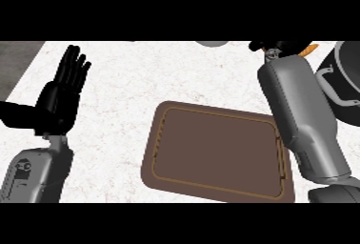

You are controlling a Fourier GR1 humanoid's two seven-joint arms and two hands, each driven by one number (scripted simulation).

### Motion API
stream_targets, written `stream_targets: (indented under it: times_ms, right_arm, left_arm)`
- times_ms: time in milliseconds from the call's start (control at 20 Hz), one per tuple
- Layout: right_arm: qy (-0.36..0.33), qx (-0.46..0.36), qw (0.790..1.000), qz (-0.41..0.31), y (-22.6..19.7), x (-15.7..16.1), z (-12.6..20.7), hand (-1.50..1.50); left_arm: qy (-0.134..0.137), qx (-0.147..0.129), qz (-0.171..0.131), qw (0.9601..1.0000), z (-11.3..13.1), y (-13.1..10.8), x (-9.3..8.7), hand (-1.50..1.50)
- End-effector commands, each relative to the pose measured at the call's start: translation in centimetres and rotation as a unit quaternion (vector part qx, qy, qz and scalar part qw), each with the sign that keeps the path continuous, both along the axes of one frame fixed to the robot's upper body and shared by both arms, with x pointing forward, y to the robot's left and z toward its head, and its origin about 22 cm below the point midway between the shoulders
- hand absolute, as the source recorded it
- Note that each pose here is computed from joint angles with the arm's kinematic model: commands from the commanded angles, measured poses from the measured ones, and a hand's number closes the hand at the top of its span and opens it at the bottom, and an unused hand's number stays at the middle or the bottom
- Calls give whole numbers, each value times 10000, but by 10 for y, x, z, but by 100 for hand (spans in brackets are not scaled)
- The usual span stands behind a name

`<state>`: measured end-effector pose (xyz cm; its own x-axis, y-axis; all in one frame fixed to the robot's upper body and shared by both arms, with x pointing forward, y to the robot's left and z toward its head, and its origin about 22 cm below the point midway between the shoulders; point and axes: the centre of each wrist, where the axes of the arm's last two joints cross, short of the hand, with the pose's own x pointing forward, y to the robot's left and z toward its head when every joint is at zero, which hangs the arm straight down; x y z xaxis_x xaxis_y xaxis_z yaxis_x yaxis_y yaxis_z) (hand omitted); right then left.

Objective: Pick the croissant from the tray and place it in the pot

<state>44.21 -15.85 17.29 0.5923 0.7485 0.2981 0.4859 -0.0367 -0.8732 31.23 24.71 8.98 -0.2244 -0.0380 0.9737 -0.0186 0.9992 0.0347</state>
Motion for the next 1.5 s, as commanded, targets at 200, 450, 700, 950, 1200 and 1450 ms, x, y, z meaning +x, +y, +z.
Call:
stream_targets:
  times_ms: [200, 450, 700, 950, 1200, 1450]
  right_arm:
    - [-701, -188, 9879, -1371, -15, 19, 13, 150]
    - [-378, -9, 9859, -1631, -41, 20, 2, 150]
    - [-246, 20, 9834, -1798, -86, 17, -4, 150]
    - [-401, 33, 9833, -1774, -136, 2, -34, 150]
    - [-332, 116, 9861, -1623, -188, -14, -41, 150]
    - [-327, 186, 9843, -1725, -219, -26, -74, 150]
  left_arm:
    - [98, -61, 102, 9999, -12, -4, -9, 0]
    - [90, -55, 307, 9995, -8, 13, -10, 0]
    - [115, -9, 343, 9993, -6, 37, -7, 0]
    - [142, -38, 408, 9991, -4, 24, -1, 0]
    - [137, -191, 339, 9992, -1, 27, 0, 0]
    - [44, -10, 350, 9994, -17, 34, -5, 0]
